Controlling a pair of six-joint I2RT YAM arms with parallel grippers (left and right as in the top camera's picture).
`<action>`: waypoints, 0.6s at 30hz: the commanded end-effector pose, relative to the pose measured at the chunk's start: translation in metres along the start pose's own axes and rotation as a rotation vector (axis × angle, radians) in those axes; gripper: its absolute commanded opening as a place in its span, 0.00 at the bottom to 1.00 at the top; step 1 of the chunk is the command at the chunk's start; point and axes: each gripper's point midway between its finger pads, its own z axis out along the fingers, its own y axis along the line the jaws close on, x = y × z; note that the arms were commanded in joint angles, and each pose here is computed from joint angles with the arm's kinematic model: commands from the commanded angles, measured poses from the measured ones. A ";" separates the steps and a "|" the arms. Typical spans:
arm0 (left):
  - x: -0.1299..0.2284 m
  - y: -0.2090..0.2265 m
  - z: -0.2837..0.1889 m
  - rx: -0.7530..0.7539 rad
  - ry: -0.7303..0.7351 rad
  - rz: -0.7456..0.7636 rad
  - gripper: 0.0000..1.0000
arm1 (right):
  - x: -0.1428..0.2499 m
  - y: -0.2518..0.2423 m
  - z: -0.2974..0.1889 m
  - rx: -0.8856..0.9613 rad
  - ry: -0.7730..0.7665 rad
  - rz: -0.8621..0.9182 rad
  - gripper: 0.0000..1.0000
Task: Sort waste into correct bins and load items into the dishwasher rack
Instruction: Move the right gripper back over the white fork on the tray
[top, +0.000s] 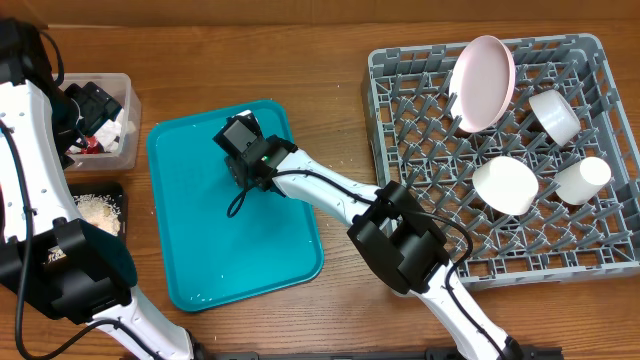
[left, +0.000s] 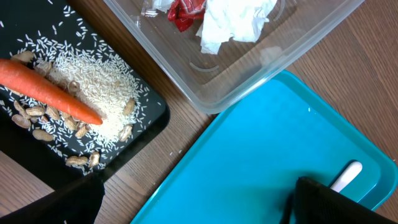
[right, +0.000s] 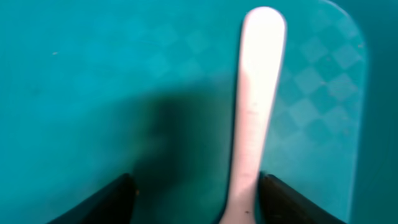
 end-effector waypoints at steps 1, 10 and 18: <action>-0.002 -0.002 -0.012 0.023 -0.024 -0.018 1.00 | 0.042 -0.011 0.033 0.049 0.108 0.012 0.57; -0.002 -0.002 -0.012 0.024 -0.025 -0.018 1.00 | 0.047 -0.016 0.033 0.060 0.133 0.013 0.32; -0.002 -0.002 -0.012 0.024 -0.025 -0.018 1.00 | 0.042 -0.018 0.019 0.073 0.165 0.044 0.06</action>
